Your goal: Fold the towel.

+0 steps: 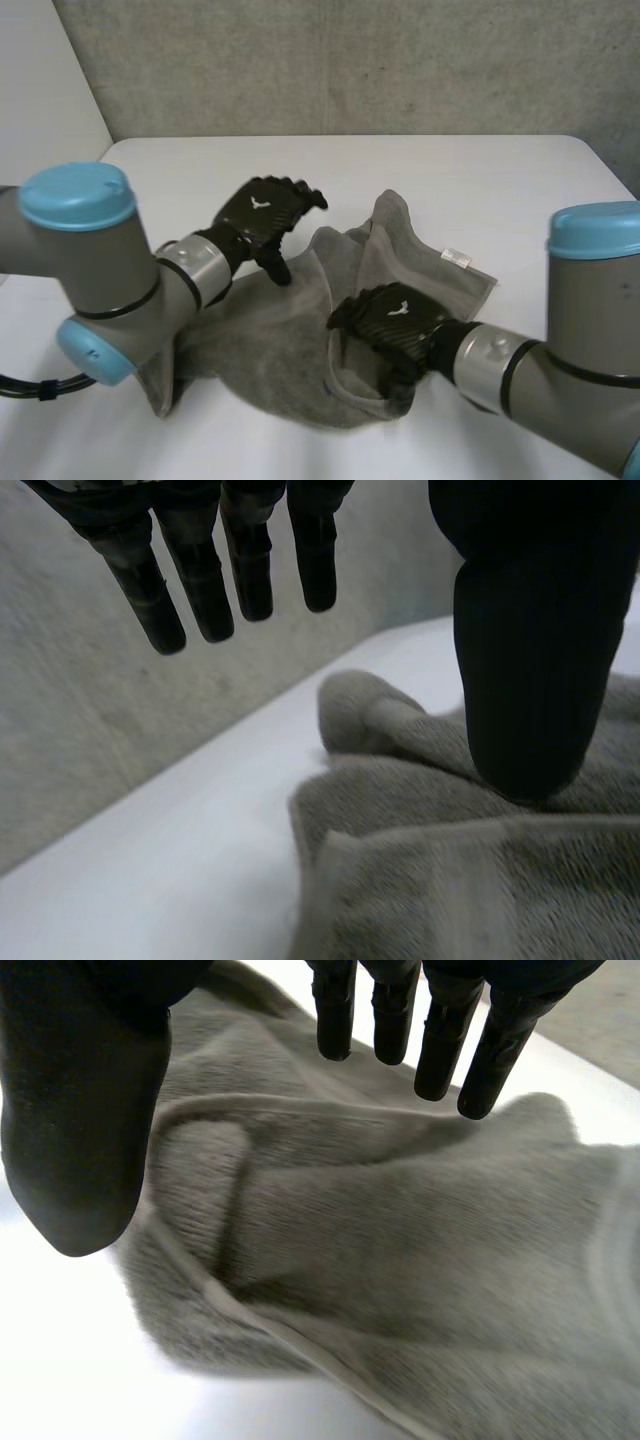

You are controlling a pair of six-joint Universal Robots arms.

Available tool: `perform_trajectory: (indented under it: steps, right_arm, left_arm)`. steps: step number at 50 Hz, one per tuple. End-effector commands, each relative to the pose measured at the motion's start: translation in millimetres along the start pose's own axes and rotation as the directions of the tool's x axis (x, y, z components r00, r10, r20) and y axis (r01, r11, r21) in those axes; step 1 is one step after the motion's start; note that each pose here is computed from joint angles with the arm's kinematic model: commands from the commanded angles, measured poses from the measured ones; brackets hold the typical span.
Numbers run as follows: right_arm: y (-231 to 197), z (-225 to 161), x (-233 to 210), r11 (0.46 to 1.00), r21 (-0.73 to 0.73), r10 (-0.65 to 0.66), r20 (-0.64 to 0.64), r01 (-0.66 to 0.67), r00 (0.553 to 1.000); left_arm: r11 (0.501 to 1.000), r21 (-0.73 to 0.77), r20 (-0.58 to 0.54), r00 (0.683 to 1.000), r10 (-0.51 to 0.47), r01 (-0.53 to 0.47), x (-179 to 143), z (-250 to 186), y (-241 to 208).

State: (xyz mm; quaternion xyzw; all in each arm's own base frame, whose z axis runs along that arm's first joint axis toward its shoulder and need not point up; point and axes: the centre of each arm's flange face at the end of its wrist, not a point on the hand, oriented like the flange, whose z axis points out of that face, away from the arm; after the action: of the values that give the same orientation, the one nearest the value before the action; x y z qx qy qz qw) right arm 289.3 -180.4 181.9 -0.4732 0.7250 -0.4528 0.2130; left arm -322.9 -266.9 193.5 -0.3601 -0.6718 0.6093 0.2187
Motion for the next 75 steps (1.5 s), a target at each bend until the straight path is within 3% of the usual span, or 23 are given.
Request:
perform_trajectory:
  steps: [1,11,38,57,66,75]
  right_arm:
    - [4.8,-8.8,34.0,0.998,0.016,0.055,-0.107,-0.053,0.993]
    - [17.7,-14.9,60.8,0.994,0.004,0.106,-0.181,-0.107,0.978]
    - [28.5,-14.9,79.3,0.992,0.013,0.122,-0.221,-0.122,0.968]
    - [34.8,-14.4,105.1,0.987,0.026,0.159,-0.266,-0.158,0.951]
    - [43.7,-6.3,88.6,0.971,-0.012,0.237,-0.118,-0.240,0.964]
    - [48.2,10.7,74.2,0.944,-0.018,0.329,-0.039,-0.330,0.943]
  left_arm:
    - [0.996,-0.073,-0.039,0.998,0.055,-0.057,4.3,14.8,23.4]
    - [0.955,-0.179,-0.115,0.969,0.216,-0.234,7.4,29.4,59.6]
    - [0.960,-0.129,-0.227,0.949,0.217,-0.250,34.8,40.3,66.4]
    - [0.952,-0.073,-0.036,0.954,0.297,-0.299,14.1,18.7,0.7]
    - [0.948,-0.040,0.049,0.947,0.316,-0.314,4.9,-12.3,-38.4]
    - [0.948,-0.071,0.131,0.939,0.318,-0.312,-3.1,-41.1,-62.3]
